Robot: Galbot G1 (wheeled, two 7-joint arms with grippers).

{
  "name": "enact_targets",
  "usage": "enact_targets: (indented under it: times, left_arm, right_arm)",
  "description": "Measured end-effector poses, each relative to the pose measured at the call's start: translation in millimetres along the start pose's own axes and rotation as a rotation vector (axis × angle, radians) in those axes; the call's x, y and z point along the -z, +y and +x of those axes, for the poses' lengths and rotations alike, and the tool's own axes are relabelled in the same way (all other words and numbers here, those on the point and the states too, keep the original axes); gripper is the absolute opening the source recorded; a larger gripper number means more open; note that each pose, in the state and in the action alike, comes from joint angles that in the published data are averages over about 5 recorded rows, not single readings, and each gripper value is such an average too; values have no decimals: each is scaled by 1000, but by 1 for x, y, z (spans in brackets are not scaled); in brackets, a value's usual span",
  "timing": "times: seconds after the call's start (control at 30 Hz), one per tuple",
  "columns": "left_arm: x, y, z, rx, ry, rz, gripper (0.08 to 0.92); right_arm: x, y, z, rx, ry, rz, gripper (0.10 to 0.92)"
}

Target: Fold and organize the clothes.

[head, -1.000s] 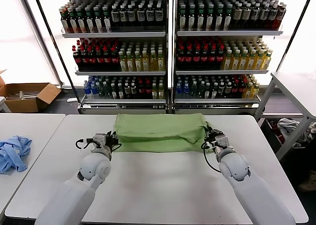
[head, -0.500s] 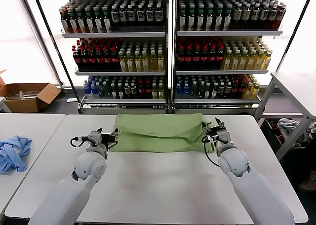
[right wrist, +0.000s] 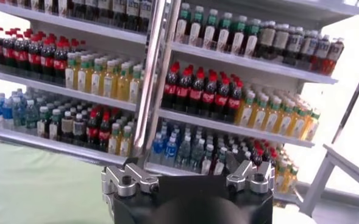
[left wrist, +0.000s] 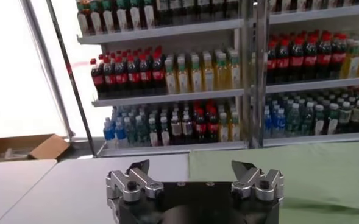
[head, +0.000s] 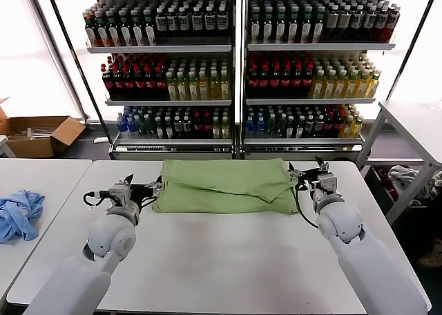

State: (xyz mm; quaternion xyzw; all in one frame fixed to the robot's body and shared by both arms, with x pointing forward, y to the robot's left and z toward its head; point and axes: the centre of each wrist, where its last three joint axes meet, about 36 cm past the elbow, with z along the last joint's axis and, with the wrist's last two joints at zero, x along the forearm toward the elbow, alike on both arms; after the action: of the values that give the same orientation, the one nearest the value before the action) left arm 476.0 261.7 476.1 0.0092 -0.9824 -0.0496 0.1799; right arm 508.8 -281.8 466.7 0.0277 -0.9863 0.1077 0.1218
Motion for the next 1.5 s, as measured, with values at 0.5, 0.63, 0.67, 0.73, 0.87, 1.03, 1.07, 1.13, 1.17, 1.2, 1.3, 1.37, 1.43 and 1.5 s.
enact_targets:
  times: [0.5,0.63,0.67,0.73,0.87,1.03,1.07,1.13,1.17,1.2,1.3,1.37,1.43,1.5]
  left_arm:
    - [-46,9,14,-104,66,43,823]
    - [-58,9,11,-128,89,59,823]
    - [-61,9,9,-133,94,63,823]
    - [-65,9,7,-141,103,73,823]
    - [-72,11,0,-147,117,94,823]
    - [-78,12,-11,-143,132,112,823]
    - [-79,13,-13,-142,134,116,823]
    - [-80,13,-16,-140,138,122,823]
    - [-81,13,-18,-139,140,125,823]
    - [-82,13,-20,-139,142,128,823]
    - [-84,13,-25,-136,147,137,823]
    - [-85,13,-28,-134,149,142,823]
    - [-85,13,-30,-133,151,145,810]
    - [-86,13,-32,-133,152,146,772]
  right_arm:
    - [-53,14,50,74,79,-109,823]
    - [-63,20,54,93,101,-151,823]
    - [-65,21,55,98,106,-161,823]
    - [-68,24,55,106,114,-177,823]
    - [-73,30,55,120,126,-205,823]
    - [-77,34,54,126,135,-228,823]
    - [-78,35,54,127,136,-232,823]
    - [-79,35,53,128,137,-240,823]
    - [-79,36,53,129,137,-243,823]
    - [-79,36,52,130,137,-246,823]
    - [-80,38,51,132,137,-254,823]
    - [-80,40,50,133,138,-258,818]
    - [-81,42,49,134,139,-261,793]
    - [-83,45,47,134,143,-263,742]
